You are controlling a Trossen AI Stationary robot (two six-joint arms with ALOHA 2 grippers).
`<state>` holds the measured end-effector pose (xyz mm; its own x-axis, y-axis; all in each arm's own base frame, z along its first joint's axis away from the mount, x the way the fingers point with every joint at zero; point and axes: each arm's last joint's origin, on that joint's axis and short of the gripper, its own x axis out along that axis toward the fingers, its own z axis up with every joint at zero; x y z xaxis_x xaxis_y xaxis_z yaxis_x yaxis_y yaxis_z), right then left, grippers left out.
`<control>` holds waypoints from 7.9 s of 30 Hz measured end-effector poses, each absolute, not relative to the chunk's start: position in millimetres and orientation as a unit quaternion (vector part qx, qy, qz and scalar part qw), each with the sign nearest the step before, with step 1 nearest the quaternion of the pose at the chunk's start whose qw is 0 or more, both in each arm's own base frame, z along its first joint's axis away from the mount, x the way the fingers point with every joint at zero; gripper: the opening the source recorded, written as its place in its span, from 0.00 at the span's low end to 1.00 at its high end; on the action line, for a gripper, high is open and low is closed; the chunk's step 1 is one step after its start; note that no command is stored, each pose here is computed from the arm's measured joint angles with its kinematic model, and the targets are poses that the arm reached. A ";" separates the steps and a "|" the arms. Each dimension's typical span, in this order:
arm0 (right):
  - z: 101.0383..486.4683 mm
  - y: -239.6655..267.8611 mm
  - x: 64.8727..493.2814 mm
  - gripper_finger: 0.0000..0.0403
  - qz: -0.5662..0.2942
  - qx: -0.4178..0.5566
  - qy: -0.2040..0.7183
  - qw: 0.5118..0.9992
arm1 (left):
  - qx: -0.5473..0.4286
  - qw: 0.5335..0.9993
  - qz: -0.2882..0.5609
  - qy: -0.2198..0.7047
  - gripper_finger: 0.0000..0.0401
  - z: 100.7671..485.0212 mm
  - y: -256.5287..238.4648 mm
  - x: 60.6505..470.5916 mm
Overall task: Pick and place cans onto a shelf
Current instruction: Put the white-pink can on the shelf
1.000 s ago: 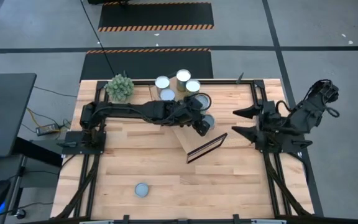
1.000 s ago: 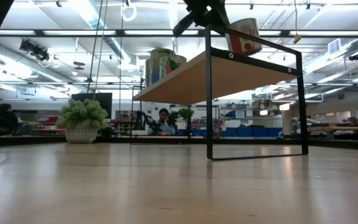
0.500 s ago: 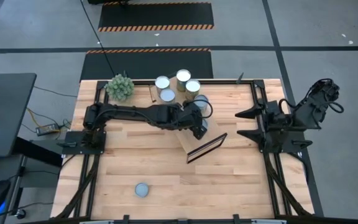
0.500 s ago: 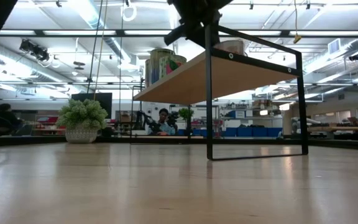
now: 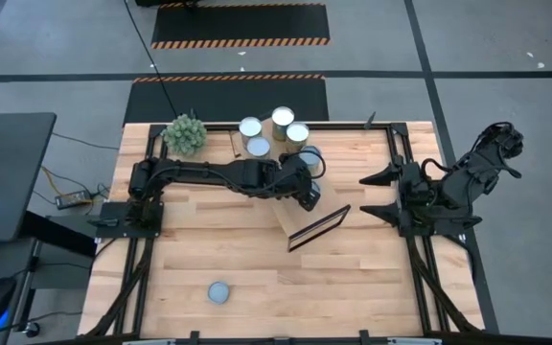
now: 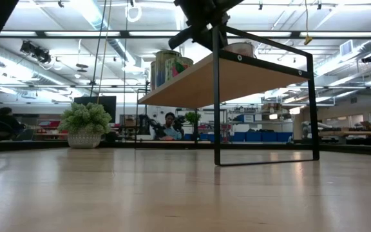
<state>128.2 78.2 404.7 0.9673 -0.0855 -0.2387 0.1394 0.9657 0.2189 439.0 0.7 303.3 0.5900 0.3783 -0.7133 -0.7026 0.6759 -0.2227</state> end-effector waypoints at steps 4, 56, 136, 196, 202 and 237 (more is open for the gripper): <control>404.9 76.5 129.3 0.86 -0.064 0.119 0.113 0.984 | -0.265 0.853 0.319 0.318 0.02 303.5 -1.8 439.2; 368.2 66.4 163.7 0.86 -0.078 0.018 0.280 0.957 | -0.155 0.899 0.229 0.340 0.26 329.3 -13.3 426.8; 285.9 19.0 236.8 0.86 -0.261 -0.151 0.364 0.881 | 0.123 0.868 0.162 0.453 0.09 309.8 -16.3 423.2; 278.7 15.4 207.0 0.86 -0.230 -0.105 0.388 0.886 | 0.090 0.910 0.156 0.373 0.09 307.6 -16.0 447.2; 279.2 11.5 209.8 0.86 -0.237 -0.115 0.384 0.885 | 0.090 0.912 0.157 0.369 0.09 311.9 -16.6 444.8; 282.9 13.0 215.7 0.86 -0.241 -0.140 0.360 0.890 | 0.124 0.881 0.190 0.415 0.09 330.3 -10.9 416.6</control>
<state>215.7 13.0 282.9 0.6249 -0.5300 -0.5733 0.3287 0.8446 -0.4226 416.6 -10.9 330.3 0.5832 0.4371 -0.6847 -0.2313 0.8974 0.3759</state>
